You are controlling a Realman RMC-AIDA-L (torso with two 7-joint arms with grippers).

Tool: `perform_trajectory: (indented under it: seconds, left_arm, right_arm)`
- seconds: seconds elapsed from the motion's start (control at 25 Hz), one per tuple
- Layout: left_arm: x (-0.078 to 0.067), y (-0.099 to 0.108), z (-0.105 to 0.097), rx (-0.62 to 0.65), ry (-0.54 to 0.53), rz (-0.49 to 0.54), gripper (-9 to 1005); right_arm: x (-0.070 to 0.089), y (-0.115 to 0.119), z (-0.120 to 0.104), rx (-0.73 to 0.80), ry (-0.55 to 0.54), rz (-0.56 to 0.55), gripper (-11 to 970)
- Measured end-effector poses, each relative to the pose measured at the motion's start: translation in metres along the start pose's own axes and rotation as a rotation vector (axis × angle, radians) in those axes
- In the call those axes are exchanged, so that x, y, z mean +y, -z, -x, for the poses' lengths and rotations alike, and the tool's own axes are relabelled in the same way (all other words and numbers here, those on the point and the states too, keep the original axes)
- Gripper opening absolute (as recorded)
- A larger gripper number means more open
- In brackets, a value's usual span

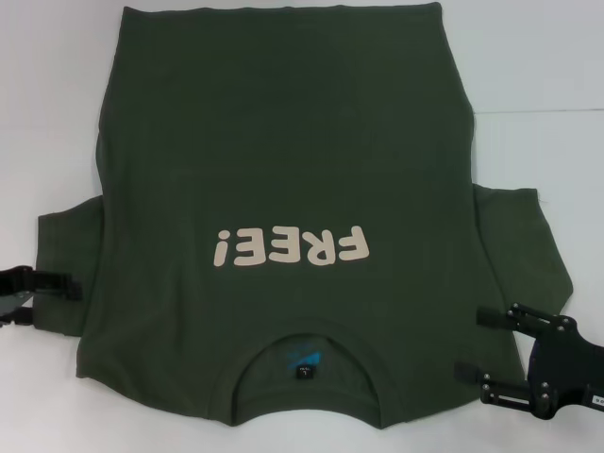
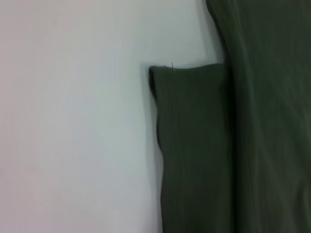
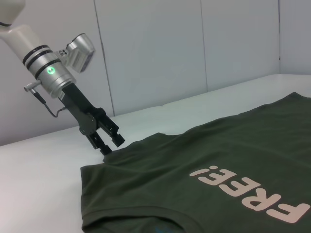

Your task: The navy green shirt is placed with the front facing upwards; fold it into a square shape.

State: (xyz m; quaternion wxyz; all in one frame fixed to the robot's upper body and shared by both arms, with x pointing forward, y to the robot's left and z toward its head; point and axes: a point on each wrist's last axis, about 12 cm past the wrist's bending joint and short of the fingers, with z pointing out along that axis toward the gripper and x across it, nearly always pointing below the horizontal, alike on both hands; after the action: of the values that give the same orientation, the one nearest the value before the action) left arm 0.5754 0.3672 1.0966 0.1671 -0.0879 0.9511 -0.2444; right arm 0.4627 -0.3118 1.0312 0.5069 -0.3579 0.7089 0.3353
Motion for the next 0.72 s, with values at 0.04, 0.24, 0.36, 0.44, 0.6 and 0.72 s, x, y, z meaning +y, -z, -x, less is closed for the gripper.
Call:
perform_trajectory:
  seconds: [0.04,0.24,0.36,0.44,0.6,0.72]
  left_arm:
    - [-0.0004,-0.0004,0.0,0.001,-0.001,0.001,891]
    - [-0.0013,-0.0017,-0.0004,0.003,0.0,-0.004,876]
    - [-0.0018,-0.0022,-0.0005,0.003,0.002,-0.009,868]
    - [-0.0023,-0.0026,-0.0006,0.003,0.002,-0.012,862]
    - [-0.0064,-0.0059,-0.0001,0.01,0.001,-0.026,850]
    - [-0.0093,-0.0082,0.001,0.014,-0.002,-0.032,842]
  right_arm:
    - [0.0,0.0,0.0,0.0,0.0,0.0,830]
    - [0.0,0.0,0.0,0.0,0.0,0.0,830]
    - [0.0,0.0,0.0,0.0,0.0,0.0,830]
    - [0.0,0.0,0.0,0.0,0.0,0.0,830]
    - [0.0,0.0,0.0,0.0,0.0,0.0,830]
    - [0.0,0.0,0.0,0.0,0.0,0.0,830]
